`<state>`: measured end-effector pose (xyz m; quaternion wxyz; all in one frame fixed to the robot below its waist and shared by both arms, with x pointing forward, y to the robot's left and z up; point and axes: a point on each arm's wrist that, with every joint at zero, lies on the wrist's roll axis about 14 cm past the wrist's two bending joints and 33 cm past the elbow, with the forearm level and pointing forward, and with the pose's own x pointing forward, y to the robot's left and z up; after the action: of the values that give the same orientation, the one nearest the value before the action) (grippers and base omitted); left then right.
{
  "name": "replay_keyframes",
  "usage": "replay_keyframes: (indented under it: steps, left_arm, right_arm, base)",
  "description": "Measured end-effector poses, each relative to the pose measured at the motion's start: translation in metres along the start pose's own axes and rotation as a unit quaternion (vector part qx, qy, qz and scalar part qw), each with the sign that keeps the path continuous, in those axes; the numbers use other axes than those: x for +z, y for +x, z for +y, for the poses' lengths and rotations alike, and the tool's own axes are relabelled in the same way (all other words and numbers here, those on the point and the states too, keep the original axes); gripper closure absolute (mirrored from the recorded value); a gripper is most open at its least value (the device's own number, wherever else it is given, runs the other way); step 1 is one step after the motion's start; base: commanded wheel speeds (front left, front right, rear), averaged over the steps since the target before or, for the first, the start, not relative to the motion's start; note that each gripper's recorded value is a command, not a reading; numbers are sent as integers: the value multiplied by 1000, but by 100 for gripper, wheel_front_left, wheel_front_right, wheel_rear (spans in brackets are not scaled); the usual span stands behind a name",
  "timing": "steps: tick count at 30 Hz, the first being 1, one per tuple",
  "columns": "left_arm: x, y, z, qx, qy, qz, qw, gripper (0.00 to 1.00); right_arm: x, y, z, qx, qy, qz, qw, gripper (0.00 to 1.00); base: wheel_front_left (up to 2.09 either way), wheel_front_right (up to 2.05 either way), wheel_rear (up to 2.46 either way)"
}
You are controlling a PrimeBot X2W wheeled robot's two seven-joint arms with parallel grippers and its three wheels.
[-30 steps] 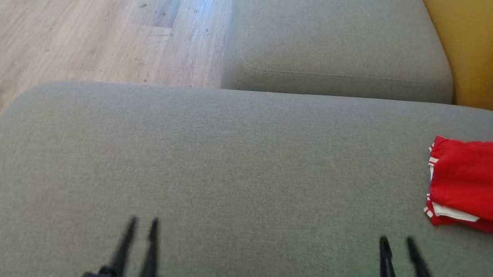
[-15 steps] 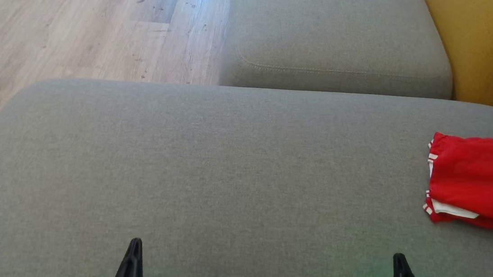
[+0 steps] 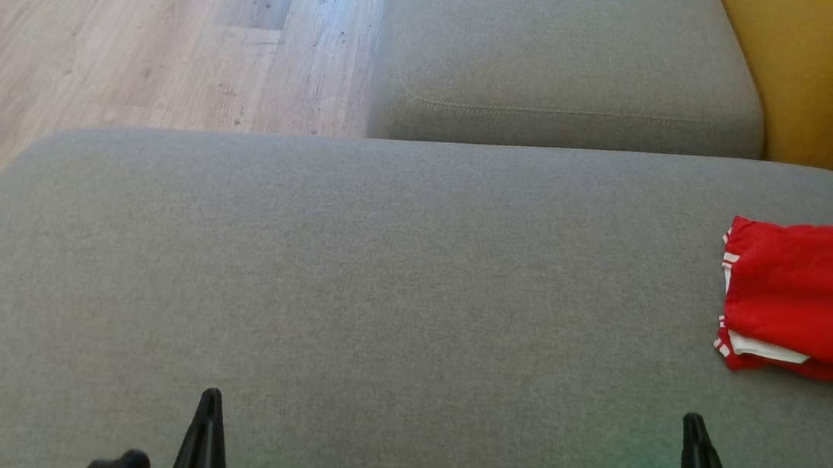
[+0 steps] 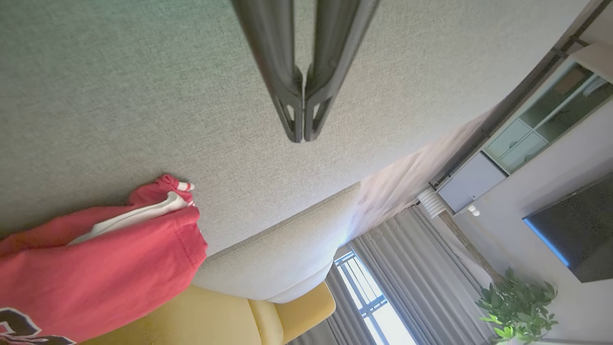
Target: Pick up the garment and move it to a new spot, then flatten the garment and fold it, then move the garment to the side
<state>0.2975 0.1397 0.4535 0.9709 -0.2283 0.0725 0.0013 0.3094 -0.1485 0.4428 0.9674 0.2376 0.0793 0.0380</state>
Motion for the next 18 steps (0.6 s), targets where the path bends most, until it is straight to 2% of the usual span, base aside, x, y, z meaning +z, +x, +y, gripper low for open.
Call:
replay_keyframes:
  steps: [18]
  left_arm:
    - [4,12,10,14,-94,11,995,100]
  right_arm:
    - [10,10,-10,-22,95,-8,995,100]
  base:
    - [0,0,0]
